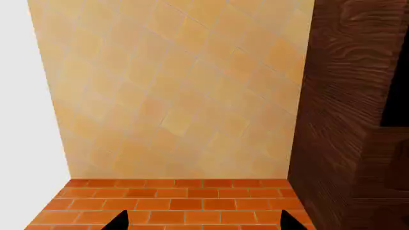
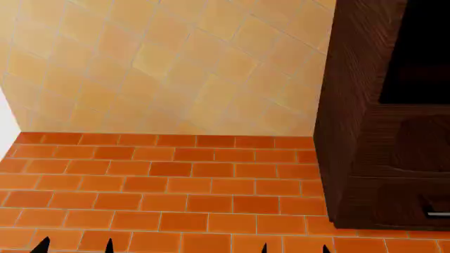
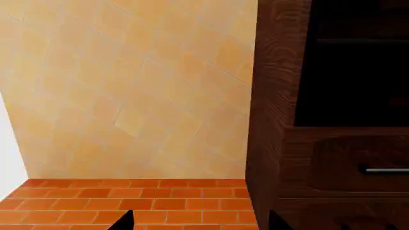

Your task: Pick the butter stick from the counter and place it in the microwave.

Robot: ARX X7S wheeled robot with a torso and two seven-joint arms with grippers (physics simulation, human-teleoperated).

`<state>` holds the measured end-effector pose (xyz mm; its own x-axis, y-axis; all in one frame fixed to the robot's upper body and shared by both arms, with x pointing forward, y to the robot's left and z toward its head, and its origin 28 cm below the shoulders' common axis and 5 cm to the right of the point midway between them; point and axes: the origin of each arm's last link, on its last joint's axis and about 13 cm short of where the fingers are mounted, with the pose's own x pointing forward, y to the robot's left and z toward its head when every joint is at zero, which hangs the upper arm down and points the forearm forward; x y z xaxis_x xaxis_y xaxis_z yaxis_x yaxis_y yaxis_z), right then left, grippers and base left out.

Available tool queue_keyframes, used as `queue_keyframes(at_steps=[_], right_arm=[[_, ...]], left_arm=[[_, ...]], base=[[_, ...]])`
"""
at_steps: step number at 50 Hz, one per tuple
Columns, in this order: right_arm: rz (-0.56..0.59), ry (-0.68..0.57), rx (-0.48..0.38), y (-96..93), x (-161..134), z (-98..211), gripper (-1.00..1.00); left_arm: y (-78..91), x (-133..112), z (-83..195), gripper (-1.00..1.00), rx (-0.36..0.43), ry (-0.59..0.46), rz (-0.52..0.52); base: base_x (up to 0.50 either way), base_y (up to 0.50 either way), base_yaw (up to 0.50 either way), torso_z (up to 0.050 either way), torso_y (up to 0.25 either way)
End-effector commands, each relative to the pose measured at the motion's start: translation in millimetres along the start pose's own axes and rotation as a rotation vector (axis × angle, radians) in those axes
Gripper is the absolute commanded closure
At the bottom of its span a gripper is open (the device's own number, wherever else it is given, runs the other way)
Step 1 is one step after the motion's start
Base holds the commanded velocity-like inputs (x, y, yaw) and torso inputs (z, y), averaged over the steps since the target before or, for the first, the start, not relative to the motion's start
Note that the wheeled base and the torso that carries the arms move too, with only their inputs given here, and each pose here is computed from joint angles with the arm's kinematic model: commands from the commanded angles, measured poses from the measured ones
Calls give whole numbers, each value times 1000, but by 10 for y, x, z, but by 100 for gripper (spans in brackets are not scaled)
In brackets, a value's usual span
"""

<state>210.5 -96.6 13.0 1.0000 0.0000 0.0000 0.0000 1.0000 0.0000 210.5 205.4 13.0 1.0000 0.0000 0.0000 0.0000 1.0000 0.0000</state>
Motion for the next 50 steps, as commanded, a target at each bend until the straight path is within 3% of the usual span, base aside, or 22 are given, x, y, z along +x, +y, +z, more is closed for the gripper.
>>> queue_keyframes(at_steps=[1, 16, 50], right_arm=[[0, 0, 0, 6, -6, 4, -100], [3, 2, -21, 41, -3, -12, -100], [4, 3, -21, 45, -1, -23, -100]], left_arm=[[0, -5, -1, -100, 0, 0, 0], [-8, -62, -12, -100, 34, 0, -7], [-18, -75, -17, -100, 6, 18, -32]], base=[[0, 0, 0, 0, 0], [0, 0, 0, 0, 0], [0, 0, 0, 0, 0]])
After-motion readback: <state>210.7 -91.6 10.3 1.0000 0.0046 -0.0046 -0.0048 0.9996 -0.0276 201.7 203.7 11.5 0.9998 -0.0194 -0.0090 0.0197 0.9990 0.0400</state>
